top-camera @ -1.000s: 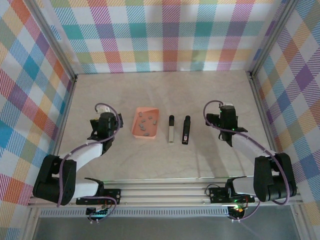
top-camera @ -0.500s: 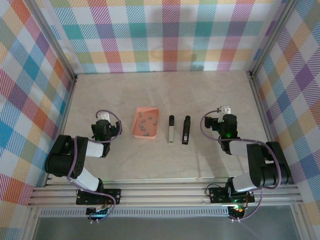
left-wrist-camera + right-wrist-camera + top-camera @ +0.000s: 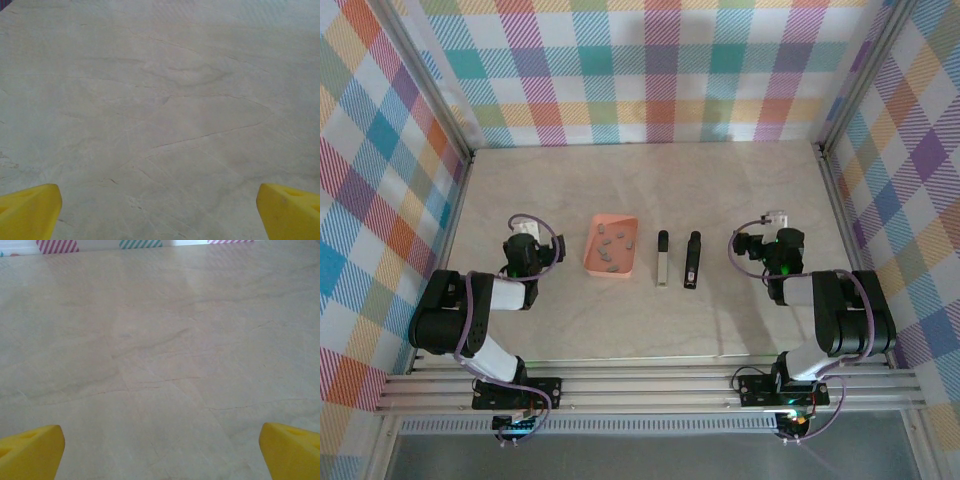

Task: Load the staples into the stapler

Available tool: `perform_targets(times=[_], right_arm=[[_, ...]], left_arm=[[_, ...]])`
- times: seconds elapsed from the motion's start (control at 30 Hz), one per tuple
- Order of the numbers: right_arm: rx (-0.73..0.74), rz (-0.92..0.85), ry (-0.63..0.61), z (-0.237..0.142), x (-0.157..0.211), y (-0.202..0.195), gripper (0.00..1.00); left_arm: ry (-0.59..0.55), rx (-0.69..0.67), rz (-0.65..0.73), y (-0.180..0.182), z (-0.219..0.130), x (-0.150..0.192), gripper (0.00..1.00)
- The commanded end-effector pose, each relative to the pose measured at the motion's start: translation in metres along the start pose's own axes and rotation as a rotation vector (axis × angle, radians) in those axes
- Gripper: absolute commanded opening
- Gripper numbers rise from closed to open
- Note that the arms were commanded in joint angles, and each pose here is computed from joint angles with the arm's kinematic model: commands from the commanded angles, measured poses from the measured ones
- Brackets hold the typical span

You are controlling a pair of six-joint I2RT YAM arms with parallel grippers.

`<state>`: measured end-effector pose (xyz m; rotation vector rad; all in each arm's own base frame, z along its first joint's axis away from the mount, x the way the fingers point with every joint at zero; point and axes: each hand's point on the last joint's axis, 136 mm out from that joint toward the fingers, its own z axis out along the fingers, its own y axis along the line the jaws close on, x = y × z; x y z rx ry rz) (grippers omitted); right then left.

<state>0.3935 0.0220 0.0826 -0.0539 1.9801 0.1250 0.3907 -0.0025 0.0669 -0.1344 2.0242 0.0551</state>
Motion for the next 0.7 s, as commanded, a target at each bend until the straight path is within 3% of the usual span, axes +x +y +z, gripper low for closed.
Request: perform_targets(times=[0.0, 0.67], right_arm=[[-0.028, 0.016, -0.025, 0.0011, -0.0103, 0.0024, 0.99], [-0.032, 0.019, -0.024, 0.0010, -0.0096, 0.0028, 0.99]], left_arm=[[-0.032, 0.025, -0.002, -0.0049, 0.0003, -0.0142, 1.00], [-0.030, 0.034, -0.010, -0.0042, 0.0009, -0.0139, 1.00]])
